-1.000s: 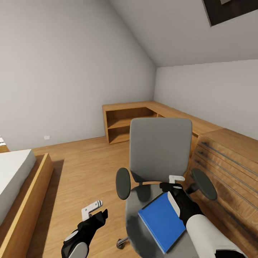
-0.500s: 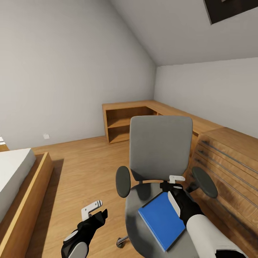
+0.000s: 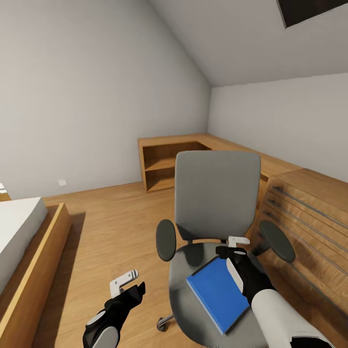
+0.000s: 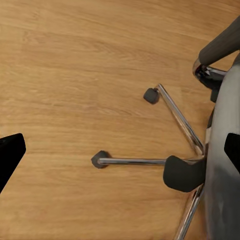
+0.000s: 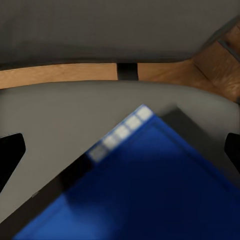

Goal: In the bedroom, organize the workspace by keeping the computer under the desk, ensuring the monitor is on the desk, placing the keyboard on the desk next to the monitor, placing the mouse on the desk next to the keyboard, moving the folder from the swivel chair onto the desk next to the mouse, stacking the notebook on top of the folder with the pen on top of the notebook, and positioning the swivel chair next to the desk.

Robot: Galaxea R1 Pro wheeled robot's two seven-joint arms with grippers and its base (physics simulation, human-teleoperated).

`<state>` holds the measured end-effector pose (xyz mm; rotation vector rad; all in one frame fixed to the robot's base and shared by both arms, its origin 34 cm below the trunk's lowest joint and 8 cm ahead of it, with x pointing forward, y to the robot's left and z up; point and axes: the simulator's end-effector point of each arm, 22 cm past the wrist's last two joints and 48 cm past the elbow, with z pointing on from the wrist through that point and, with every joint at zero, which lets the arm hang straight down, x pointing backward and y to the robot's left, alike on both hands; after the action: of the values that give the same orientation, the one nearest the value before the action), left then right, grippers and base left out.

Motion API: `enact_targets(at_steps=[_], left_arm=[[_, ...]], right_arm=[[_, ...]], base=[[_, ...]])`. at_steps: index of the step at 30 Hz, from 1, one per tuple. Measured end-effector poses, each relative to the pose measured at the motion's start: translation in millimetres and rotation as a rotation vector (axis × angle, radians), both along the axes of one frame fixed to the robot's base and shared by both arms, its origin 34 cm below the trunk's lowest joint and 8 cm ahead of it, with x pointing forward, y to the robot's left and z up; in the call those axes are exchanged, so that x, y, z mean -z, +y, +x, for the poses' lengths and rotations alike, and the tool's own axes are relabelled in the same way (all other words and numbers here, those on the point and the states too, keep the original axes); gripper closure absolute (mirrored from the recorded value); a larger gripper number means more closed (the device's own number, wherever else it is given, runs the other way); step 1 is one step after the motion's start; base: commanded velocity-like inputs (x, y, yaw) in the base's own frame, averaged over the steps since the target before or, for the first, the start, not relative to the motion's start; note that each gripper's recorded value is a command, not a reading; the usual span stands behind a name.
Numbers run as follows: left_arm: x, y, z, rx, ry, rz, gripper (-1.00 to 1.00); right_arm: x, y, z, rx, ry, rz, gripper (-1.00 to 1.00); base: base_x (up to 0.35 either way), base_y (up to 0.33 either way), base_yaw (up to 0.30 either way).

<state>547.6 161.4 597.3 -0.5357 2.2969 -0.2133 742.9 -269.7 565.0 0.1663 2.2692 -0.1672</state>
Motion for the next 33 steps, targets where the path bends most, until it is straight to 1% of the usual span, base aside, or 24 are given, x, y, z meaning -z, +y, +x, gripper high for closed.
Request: enact_targets(at_steps=[8,20,25,33], left_arm=[[17,0,-3,0.0,0.0,0.0,-1.0],[17,0,-3,0.0,0.0,0.0,-1.0],[27,-1,-6,0.002,-0.001,0.0,-1.0],[27,0,-6,0.002,-0.001,0.001,-1.0]], right_arm=[[17,0,-3,0.0,0.0,0.0,-1.0],[17,0,-3,0.0,0.0,0.0,-1.0],[23,-1,-3,-0.004,-0.008,-0.011,-1.0],[23,-1,-3,-0.004,-0.008,-0.011,-1.0]], base=[[0.0,0.0,0.0],[0.0,0.0,0.0],[0.0,0.0,0.0],[0.0,0.0,0.0]])
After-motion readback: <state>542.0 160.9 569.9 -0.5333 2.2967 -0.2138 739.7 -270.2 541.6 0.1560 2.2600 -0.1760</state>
